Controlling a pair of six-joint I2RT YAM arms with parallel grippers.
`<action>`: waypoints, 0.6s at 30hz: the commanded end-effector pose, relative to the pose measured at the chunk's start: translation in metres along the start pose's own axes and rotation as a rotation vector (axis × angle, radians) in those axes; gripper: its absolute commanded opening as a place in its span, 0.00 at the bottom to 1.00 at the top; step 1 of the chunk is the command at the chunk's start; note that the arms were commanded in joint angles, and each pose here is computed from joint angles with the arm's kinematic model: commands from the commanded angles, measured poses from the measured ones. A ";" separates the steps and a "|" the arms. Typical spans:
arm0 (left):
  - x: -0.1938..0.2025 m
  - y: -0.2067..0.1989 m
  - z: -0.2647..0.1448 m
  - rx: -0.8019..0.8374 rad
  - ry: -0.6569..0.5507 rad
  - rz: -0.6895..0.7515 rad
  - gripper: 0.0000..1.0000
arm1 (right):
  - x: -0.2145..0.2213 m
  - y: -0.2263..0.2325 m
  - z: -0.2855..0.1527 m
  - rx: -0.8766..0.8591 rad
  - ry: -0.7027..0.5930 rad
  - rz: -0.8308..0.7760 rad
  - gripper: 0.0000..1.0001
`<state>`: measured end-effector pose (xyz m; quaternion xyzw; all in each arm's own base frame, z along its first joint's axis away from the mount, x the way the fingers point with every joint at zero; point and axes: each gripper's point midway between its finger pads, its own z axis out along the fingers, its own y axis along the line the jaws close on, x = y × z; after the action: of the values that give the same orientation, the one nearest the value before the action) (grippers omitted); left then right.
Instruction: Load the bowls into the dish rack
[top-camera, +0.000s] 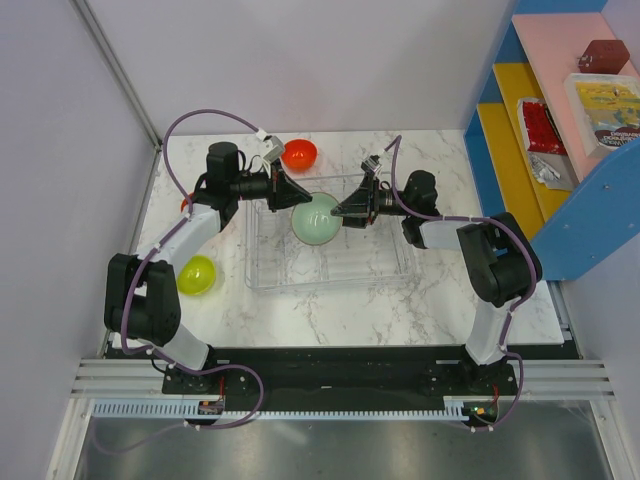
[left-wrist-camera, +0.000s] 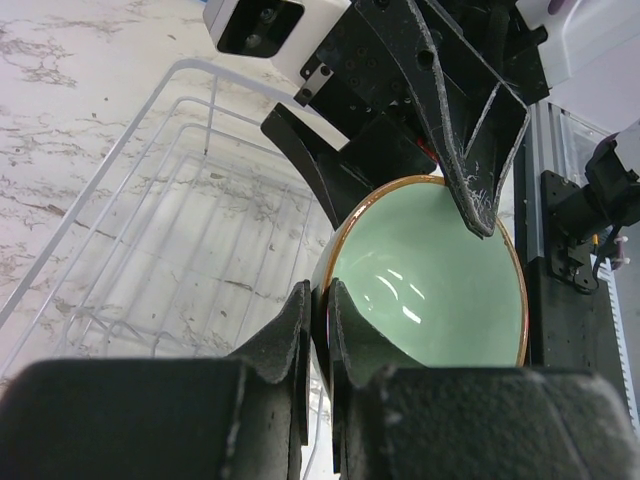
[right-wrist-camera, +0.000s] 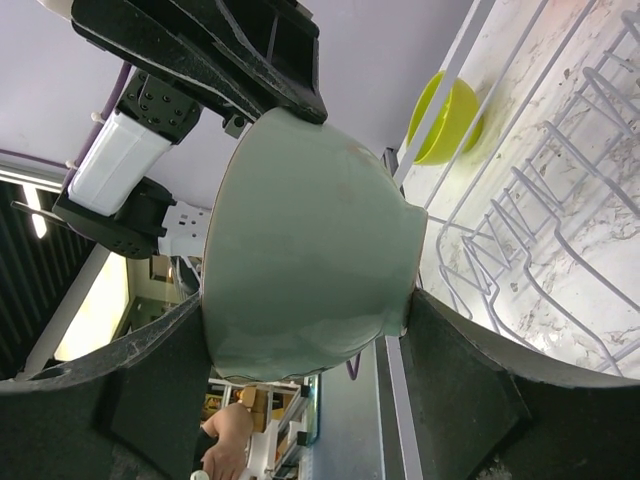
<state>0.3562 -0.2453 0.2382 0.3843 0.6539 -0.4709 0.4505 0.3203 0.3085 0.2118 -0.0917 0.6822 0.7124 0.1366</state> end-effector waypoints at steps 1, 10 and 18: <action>-0.020 -0.013 0.002 0.044 -0.032 0.008 0.12 | -0.006 -0.003 0.001 0.024 -0.026 -0.068 0.00; -0.022 -0.006 0.004 0.024 -0.030 -0.004 0.27 | -0.007 -0.023 0.001 0.099 -0.029 -0.053 0.00; -0.032 0.010 -0.008 -0.038 -0.047 -0.055 0.79 | -0.009 -0.039 -0.001 0.189 -0.016 -0.095 0.00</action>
<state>0.3590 -0.2458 0.2439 0.3660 0.6632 -0.4797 0.4429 0.3312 0.3064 0.1561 -0.0572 0.7458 0.6500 0.1343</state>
